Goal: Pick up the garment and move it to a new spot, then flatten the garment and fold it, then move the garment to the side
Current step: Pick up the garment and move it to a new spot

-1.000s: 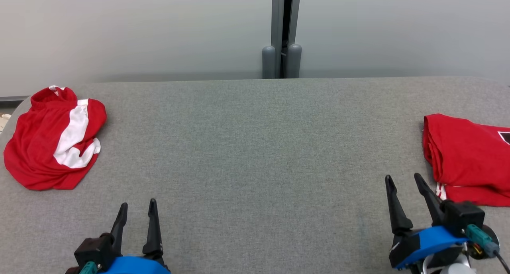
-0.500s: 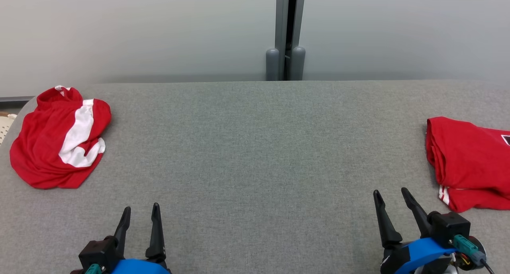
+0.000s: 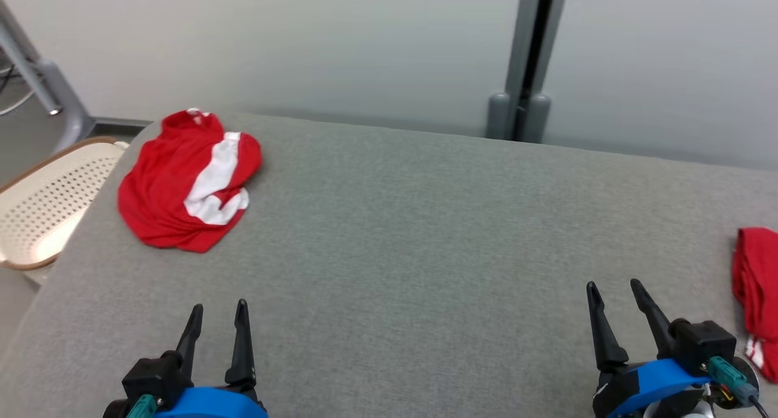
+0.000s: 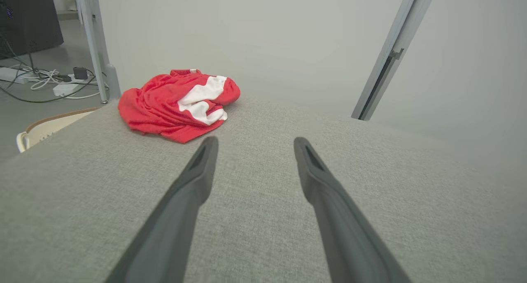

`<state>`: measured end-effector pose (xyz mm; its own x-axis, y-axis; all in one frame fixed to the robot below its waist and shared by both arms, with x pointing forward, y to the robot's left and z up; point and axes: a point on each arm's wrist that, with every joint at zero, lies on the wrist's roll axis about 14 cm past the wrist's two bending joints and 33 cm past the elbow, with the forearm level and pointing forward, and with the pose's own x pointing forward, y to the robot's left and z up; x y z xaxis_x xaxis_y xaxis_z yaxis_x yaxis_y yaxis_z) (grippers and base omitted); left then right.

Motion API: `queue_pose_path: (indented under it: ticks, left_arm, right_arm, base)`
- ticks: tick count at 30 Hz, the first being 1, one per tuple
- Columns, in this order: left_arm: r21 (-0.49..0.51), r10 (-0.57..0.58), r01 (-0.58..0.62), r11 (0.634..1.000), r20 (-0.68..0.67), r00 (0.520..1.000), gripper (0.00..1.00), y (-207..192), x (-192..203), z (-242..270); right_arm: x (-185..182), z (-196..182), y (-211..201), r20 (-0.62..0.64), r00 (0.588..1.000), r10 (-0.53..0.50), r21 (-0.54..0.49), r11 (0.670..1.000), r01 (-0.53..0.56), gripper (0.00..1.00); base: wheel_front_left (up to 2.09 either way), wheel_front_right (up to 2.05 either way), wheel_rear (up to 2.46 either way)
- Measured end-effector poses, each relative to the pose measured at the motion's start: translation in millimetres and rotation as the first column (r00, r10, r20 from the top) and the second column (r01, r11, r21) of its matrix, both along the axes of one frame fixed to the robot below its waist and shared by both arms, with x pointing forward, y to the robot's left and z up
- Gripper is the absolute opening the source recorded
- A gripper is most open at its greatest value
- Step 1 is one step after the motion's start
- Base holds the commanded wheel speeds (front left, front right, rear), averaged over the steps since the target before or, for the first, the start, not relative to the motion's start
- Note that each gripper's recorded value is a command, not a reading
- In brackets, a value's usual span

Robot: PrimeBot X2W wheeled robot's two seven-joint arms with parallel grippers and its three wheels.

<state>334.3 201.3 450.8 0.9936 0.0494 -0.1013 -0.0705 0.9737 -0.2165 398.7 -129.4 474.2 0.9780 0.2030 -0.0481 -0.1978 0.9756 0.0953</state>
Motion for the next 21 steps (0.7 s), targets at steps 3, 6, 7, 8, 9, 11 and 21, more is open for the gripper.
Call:
queue_pose_path:
  ticks: [3,6,7,8,9,11,21]
  left_arm:
    - [0.003,0.065,-0.065,0.998,0.011,0.998,1.00,19,-13,3]
    - [0.004,0.132,-0.132,0.991,0.020,0.991,1.00,37,-29,6]
    - [0.004,0.152,-0.152,0.988,0.021,0.988,1.00,43,-34,7]
    - [0.005,0.173,-0.174,0.985,0.024,0.985,1.00,49,-39,8]
    - [0.005,0.193,-0.194,0.981,0.023,0.981,1.00,54,-45,7]
    - [0.005,0.231,-0.231,0.973,0.018,0.973,1.00,63,-56,6]
    - [0.037,0.326,-0.327,0.944,0.017,0.945,1.00,95,-78,9]
  right_arm:
    - [8,3,24,0.007,0.998,0.066,-0.001,0.998,-0.066,1.00]
    - [13,5,51,0.008,0.990,0.140,0.004,0.990,-0.140,1.00]
    - [14,4,61,0.004,0.986,0.165,0.010,0.986,-0.165,1.00]
    - [14,4,70,0.003,0.982,0.191,0.008,0.982,-0.191,1.00]
    - [15,3,78,0.002,0.977,0.212,0.007,0.977,-0.212,1.00]
    - [16,2,94,-0.002,0.968,0.253,0.009,0.967,-0.253,1.00]
    - [18,-8,125,-0.033,0.942,0.333,0.031,0.943,-0.332,1.00]
  base:
    - [0.00,0.00,0.00]
    - [0.00,0.00,0.00]
    - [0.00,0.00,0.00]
    - [0.00,0.00,0.00]
    - [0.00,0.00,0.00]
    - [0.00,0.00,0.00]
    - [0.00,0.00,0.00]
